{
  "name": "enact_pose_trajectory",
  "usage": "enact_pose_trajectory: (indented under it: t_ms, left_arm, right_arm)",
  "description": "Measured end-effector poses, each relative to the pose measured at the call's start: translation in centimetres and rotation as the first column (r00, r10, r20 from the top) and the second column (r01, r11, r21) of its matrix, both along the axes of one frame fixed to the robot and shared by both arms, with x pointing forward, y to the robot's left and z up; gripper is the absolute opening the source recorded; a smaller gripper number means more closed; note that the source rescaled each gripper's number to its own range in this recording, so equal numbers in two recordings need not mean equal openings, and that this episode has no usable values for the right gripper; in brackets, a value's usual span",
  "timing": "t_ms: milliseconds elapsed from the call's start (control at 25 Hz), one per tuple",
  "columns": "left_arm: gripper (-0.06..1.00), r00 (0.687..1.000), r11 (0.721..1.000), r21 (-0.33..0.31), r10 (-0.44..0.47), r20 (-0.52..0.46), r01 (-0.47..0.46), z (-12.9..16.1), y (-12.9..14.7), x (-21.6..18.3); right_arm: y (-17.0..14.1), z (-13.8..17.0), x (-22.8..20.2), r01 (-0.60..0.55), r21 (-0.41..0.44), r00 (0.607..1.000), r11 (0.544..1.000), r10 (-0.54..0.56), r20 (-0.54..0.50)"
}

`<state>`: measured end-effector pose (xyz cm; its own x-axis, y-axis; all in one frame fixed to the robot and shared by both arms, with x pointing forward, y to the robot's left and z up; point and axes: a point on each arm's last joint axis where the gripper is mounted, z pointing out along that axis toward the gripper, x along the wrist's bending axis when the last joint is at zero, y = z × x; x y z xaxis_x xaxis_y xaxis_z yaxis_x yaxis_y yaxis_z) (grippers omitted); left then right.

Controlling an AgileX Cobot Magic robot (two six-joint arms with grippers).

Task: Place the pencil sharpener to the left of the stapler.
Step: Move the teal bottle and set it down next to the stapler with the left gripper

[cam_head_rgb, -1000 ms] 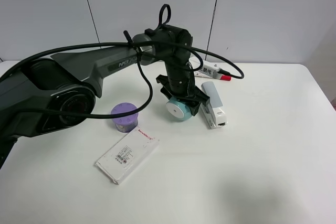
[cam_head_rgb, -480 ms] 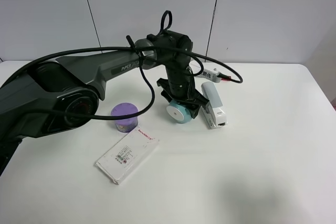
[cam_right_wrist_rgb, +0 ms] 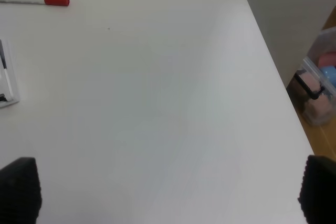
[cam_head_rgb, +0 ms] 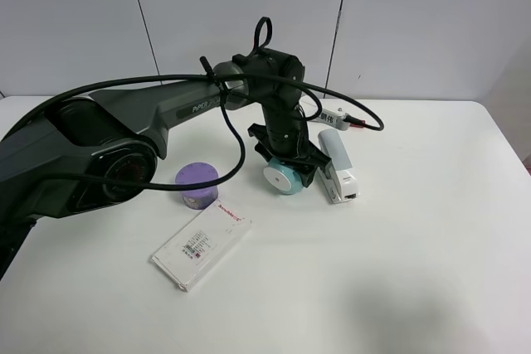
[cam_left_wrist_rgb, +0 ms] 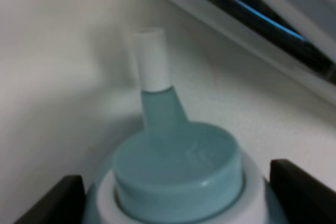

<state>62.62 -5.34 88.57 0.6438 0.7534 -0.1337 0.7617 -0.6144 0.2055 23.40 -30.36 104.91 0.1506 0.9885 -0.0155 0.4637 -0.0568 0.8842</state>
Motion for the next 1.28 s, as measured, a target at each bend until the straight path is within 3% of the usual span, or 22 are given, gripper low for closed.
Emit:
enact_pose_trajectory:
  t_ms: [480,680,1040,1120,1240,1280]
  left_arm:
    - [0.01,0.999,0.999,-0.001,-0.033,0.004,0.033,0.00,0.00,-0.01]
    - [0.26,0.999,0.999,-0.042,-0.026,0.022,0.027,0.01,-0.41,0.13]
    - [0.32,0.999,0.998,-0.060,-0.020,0.030,0.022,-0.03,-0.57,0.22]
    - [0.46,0.999,0.998,-0.065,-0.018,0.031,0.020,-0.06,-0.61,0.24]
    - [0.83,0.999,0.997,-0.076,-0.014,0.045,0.017,0.01,-0.71,0.36]
    - [0.90,0.999,0.997,-0.081,-0.012,0.048,0.016,0.03,-0.75,0.39]
  right_arm:
    - [0.00,0.00,0.00,0.000,0.000,1.000,1.000,0.000,0.000]
    - [0.00,0.00,0.00,0.000,0.000,1.000,1.000,0.000,0.000]
    - [0.00,0.00,0.00,0.000,0.000,1.000,1.000,0.000,0.000]
    - [0.00,0.00,0.00,0.000,0.000,1.000,1.000,0.000,0.000]
    - [0.00,0.00,0.00,0.000,0.000,1.000,1.000,0.000,0.000]
    - [0.00,0.00,0.00,0.000,0.000,1.000,1.000,0.000,0.000]
